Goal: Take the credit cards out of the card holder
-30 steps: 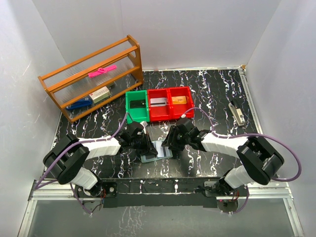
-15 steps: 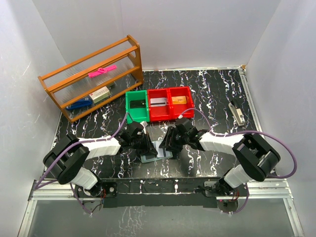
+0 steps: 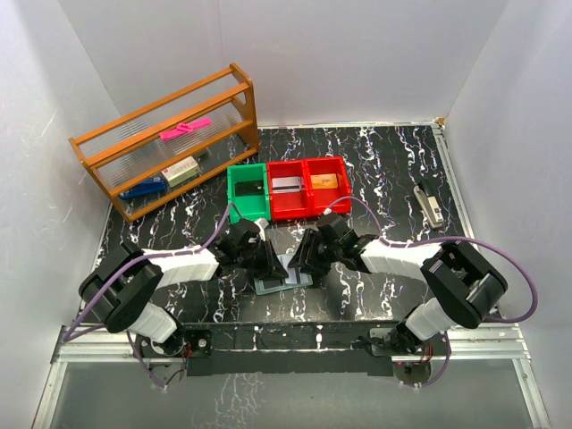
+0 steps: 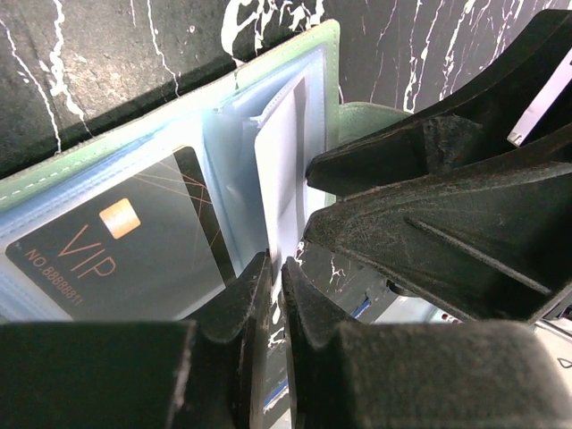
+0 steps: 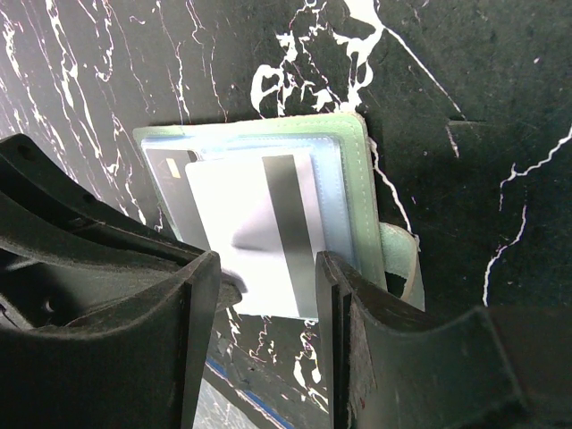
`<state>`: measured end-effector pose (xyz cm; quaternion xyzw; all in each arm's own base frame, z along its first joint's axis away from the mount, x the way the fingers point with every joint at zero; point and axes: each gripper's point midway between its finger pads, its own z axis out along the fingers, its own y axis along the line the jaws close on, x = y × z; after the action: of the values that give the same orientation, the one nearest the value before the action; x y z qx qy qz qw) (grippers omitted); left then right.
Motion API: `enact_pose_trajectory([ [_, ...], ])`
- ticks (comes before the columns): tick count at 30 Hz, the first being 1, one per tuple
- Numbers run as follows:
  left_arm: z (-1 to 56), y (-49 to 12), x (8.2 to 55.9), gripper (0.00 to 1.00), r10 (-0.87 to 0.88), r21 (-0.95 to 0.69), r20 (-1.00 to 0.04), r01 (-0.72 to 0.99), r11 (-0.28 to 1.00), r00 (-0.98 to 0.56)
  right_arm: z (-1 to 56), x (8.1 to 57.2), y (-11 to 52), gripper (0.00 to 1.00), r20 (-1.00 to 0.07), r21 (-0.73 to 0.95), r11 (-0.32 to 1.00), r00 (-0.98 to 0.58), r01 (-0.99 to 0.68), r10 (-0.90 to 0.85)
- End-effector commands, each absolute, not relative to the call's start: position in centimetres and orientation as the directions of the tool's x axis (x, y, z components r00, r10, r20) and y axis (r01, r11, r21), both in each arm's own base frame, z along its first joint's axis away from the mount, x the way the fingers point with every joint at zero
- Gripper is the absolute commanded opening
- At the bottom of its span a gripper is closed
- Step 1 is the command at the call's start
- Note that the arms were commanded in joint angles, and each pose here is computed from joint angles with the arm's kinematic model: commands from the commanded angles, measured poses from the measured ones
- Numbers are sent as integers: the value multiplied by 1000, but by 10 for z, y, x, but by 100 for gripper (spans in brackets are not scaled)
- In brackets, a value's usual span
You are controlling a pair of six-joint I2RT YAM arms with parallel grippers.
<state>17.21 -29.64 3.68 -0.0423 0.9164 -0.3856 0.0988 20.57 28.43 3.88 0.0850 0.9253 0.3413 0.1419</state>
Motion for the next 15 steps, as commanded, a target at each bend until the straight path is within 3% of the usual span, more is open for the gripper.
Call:
enact_pose_trajectory([
  [1, 53, -299, 175, 9, -171, -736, -166, 7, 677, -971, 25, 207, 271, 46, -223, 598, 796, -935, 93, 276],
  [15, 55, -291, 171, 6, -175, -724, -180, 10, 689, -968, 23, 206, 270, 46, -218, 593, 799, -936, 99, 278],
])
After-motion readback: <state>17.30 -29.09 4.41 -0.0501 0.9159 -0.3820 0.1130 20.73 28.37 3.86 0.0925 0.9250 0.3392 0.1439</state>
